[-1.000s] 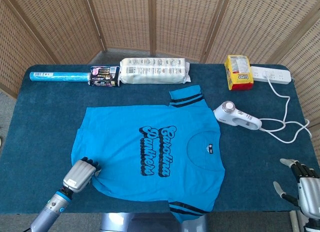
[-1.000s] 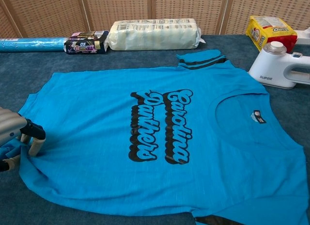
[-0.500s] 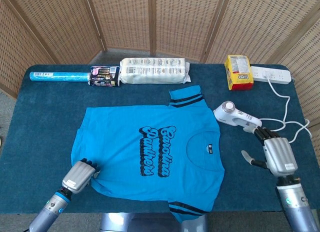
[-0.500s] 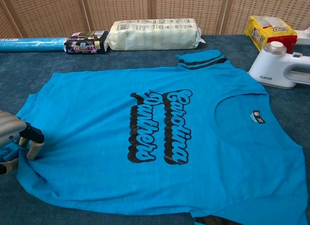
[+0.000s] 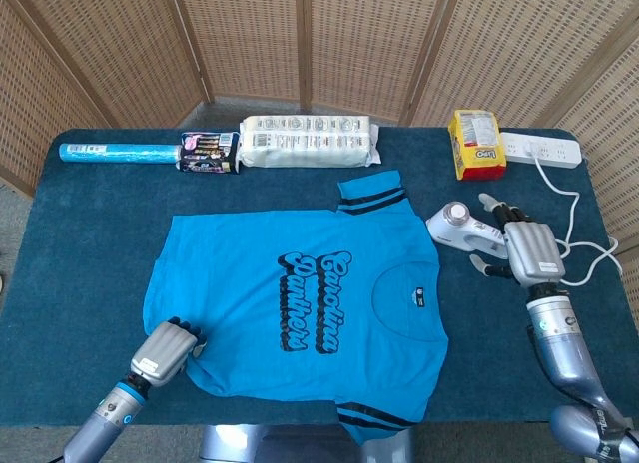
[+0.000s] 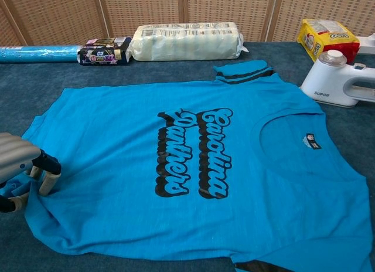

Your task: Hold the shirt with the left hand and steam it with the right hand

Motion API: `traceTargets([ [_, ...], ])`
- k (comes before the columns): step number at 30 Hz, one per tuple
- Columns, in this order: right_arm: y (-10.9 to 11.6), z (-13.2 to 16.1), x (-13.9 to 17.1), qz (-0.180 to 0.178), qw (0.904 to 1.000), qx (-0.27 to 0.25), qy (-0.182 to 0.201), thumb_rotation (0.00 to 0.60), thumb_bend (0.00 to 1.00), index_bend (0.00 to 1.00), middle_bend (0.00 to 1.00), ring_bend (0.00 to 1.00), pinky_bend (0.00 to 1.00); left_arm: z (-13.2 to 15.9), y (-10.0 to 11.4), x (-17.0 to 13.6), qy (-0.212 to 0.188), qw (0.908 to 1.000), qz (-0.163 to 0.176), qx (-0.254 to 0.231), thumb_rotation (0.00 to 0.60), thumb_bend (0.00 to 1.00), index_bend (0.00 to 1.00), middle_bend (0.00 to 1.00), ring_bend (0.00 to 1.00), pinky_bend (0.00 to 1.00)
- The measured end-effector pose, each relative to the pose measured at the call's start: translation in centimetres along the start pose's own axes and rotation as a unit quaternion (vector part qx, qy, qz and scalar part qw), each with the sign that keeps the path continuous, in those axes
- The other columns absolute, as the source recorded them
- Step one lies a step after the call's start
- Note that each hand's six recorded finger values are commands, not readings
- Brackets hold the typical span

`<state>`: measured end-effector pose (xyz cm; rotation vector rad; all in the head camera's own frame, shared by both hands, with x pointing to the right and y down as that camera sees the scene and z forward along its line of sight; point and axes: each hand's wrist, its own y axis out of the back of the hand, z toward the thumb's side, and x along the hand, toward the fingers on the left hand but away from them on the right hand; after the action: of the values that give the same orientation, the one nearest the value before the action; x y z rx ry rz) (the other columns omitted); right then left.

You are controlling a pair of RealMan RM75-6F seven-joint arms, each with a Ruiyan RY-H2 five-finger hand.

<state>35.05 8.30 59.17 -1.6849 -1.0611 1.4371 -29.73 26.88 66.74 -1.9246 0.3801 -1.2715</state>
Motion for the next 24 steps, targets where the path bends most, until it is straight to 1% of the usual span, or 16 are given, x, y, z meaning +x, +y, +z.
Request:
traceTargets([
  [3,-0.9,-0.5,-1.0,0.003,0.9996,0.021,-0.02,0.529,0.29,0.06,0.21,0.2,0.31,0.2,0.1,0.2,-0.002,1.0,-0.001,-0.003,0.6,0.44,0.64,0.61,0.51,0.43],
  [8,-2.7,-1.2,-2.2,0.014,0.998,0.037,-0.049,0.53,0.29,0.06,0.21,0.2,0.32,0.3,0.1,0.3,-0.002,1.0,-0.002,-0.004,0.6,0.43,0.64,0.61,0.52,0.43],
  [14,-4.2,-1.8,-3.3,0.025,0.9957,0.059,-0.067,0.529,0.29,0.06,0.21,0.2,0.32,0.4,0.1,0.2,0.0,1.0,-0.004,-0.008,0.6,0.43,0.64,0.61,0.51,0.43],
  [24,-5.9,-3.1,-4.6,0.033,0.9908,0.092,-0.093,0.532,0.29,0.06,0.2,0.2,0.32,0.3,0.0,0.1,0.004,0.9999,-0.007,-0.013,0.6,0.43,0.64,0.61,0.52,0.43],
])
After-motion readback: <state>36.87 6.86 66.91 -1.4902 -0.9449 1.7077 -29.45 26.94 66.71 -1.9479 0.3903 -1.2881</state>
